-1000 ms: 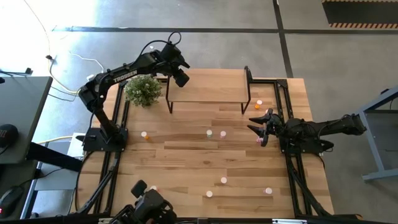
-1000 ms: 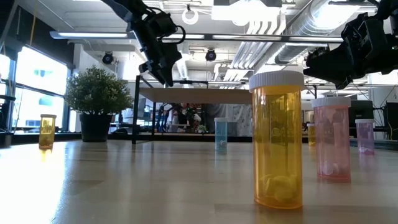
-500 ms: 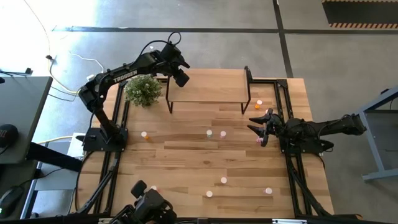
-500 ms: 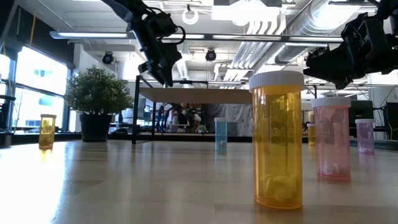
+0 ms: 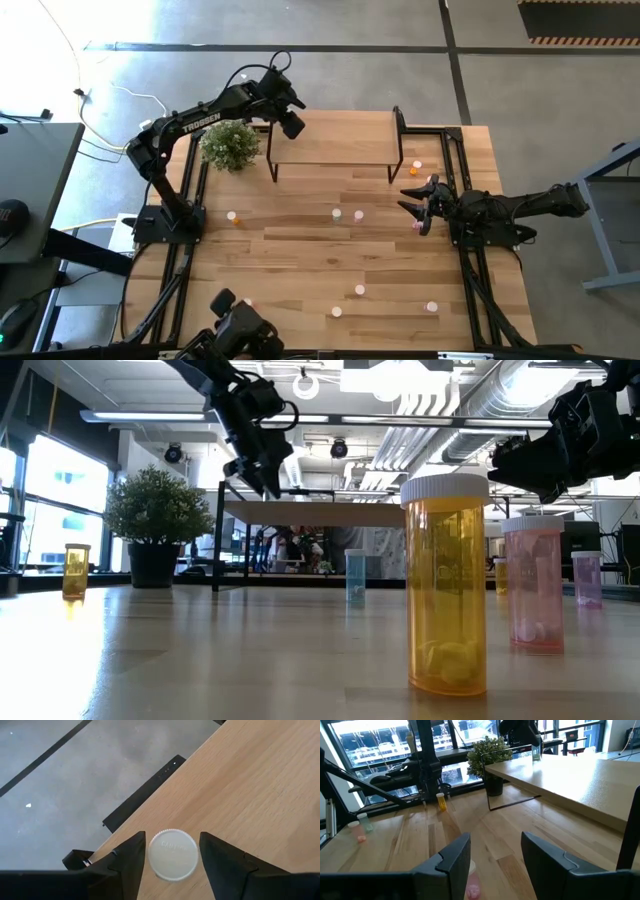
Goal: Pick and place medicine bottles onto shelf by color
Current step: Put the top left blue pill bottle on the shelf, then put the top left purple pill bottle on the shelf
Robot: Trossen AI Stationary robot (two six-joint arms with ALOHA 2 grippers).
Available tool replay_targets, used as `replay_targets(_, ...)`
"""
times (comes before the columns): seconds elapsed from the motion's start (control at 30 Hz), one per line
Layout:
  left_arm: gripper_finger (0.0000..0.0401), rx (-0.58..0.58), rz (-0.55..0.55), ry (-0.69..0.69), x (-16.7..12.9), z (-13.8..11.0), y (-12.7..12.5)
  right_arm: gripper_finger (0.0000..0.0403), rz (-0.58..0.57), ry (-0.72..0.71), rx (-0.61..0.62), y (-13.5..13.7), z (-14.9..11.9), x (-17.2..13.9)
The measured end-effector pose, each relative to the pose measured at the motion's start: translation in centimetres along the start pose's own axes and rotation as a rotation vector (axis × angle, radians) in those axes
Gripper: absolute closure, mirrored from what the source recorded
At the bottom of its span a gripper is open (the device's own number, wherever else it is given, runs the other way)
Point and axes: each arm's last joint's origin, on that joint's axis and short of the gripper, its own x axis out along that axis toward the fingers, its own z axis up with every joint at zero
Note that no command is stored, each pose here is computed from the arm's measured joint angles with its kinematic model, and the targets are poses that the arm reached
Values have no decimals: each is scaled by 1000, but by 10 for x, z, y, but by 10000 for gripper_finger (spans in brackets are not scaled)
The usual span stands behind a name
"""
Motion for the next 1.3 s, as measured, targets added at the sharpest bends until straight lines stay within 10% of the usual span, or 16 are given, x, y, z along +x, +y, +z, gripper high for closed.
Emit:
replay_targets(0.87,219,116,-81,-250,-99,2,-13,235,0,1,0,0,0,0)
replay_targets(1.3,219,225,-394,-364,-141,-95,-66,235,0,0,0,0,0,0)
